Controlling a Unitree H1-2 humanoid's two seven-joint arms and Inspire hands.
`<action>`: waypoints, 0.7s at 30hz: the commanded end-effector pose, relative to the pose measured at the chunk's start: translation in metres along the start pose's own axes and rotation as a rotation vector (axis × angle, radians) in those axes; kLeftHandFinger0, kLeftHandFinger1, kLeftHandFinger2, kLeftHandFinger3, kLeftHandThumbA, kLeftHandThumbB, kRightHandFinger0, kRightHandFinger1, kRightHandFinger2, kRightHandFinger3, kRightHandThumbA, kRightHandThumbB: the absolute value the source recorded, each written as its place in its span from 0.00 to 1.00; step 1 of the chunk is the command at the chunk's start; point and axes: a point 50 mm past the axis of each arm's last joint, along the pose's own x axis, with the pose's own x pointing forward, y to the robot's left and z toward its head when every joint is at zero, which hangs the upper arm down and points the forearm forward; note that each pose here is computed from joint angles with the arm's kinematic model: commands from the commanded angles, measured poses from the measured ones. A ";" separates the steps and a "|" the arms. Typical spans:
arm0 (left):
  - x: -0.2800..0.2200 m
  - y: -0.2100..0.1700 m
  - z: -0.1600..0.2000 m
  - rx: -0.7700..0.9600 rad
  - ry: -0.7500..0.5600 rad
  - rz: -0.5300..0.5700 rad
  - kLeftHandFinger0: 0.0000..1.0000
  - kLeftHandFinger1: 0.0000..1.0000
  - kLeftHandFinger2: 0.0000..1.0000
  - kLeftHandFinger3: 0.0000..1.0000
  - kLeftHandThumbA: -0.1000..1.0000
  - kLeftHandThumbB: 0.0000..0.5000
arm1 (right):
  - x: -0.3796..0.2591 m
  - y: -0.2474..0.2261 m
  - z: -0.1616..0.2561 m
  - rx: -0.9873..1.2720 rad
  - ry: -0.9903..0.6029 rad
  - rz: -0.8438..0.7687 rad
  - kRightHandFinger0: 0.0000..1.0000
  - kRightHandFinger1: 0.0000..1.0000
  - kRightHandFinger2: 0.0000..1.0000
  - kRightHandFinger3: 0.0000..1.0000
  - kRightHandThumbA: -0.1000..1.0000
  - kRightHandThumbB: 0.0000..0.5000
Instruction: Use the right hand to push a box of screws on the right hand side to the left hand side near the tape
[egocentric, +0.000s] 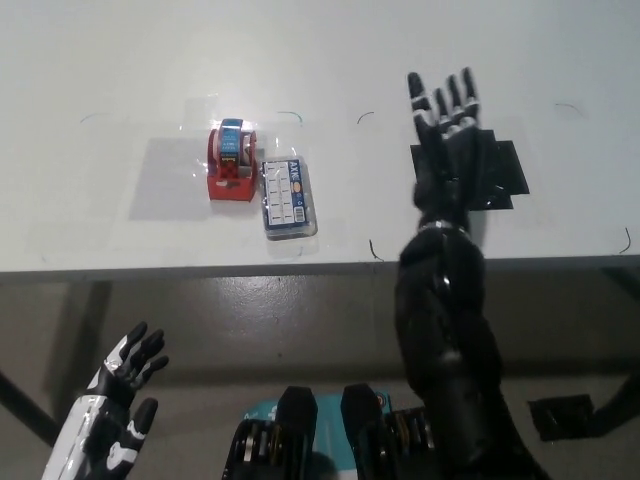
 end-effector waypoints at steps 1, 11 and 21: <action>0.001 0.006 0.012 0.034 -0.019 -0.025 1.00 1.00 1.00 1.00 0.75 0.42 | -0.048 0.039 0.139 -0.193 -0.558 0.369 1.00 1.00 1.00 1.00 1.00 0.44; 0.025 0.021 0.019 0.067 -0.050 -0.010 1.00 1.00 1.00 1.00 0.80 0.45 | -0.172 -0.060 0.150 -0.347 -0.452 0.571 1.00 1.00 1.00 1.00 0.98 0.57; 0.052 0.036 0.018 0.052 -0.163 0.055 1.00 1.00 1.00 1.00 0.91 0.36 | -0.228 -0.132 0.115 -0.550 -0.212 0.593 1.00 1.00 1.00 1.00 1.00 0.47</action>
